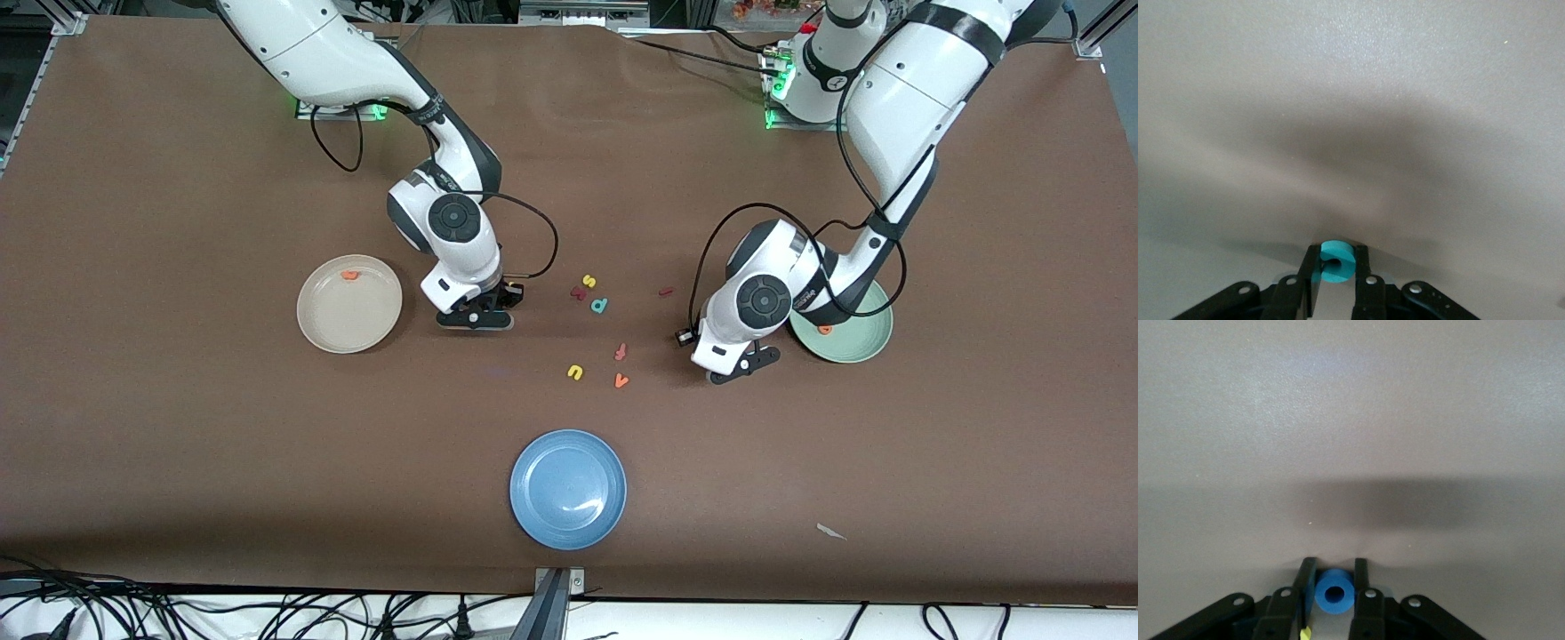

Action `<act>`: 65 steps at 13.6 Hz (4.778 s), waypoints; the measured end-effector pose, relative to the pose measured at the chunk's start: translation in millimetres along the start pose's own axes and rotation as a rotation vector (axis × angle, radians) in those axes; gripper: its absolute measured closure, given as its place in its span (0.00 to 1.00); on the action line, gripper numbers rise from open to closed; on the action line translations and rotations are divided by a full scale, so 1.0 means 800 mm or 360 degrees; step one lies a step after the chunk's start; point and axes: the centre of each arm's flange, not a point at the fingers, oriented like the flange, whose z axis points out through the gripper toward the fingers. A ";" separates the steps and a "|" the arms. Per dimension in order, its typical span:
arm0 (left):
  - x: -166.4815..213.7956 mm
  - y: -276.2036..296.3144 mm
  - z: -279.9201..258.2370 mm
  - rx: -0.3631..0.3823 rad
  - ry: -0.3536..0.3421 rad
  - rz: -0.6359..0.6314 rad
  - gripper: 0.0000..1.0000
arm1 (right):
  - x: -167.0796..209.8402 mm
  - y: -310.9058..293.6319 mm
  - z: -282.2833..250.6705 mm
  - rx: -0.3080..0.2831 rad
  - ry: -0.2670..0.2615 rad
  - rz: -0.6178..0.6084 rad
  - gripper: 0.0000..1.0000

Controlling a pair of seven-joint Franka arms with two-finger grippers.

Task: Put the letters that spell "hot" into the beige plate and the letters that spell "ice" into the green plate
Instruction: 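Drop the c on the green plate while the right gripper drops o on cream, then reach the left gripper to the pink letter while the right gripper reaches yellow h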

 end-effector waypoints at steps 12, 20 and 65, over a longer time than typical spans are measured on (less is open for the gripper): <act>0.050 -0.129 -0.159 0.0178 -0.0198 0.0263 0.75 | 0.078 0.202 -0.111 -0.0196 -0.0089 -0.0376 0.73; 0.113 -0.297 -0.064 0.0238 -0.0322 0.0506 0.75 | 0.051 0.255 -0.071 -0.0230 -0.0223 -0.0383 0.43; -0.131 0.037 0.020 -0.0074 0.0089 -0.1098 0.26 | -0.055 -0.033 -0.004 0.0045 0.0046 0.0158 0.17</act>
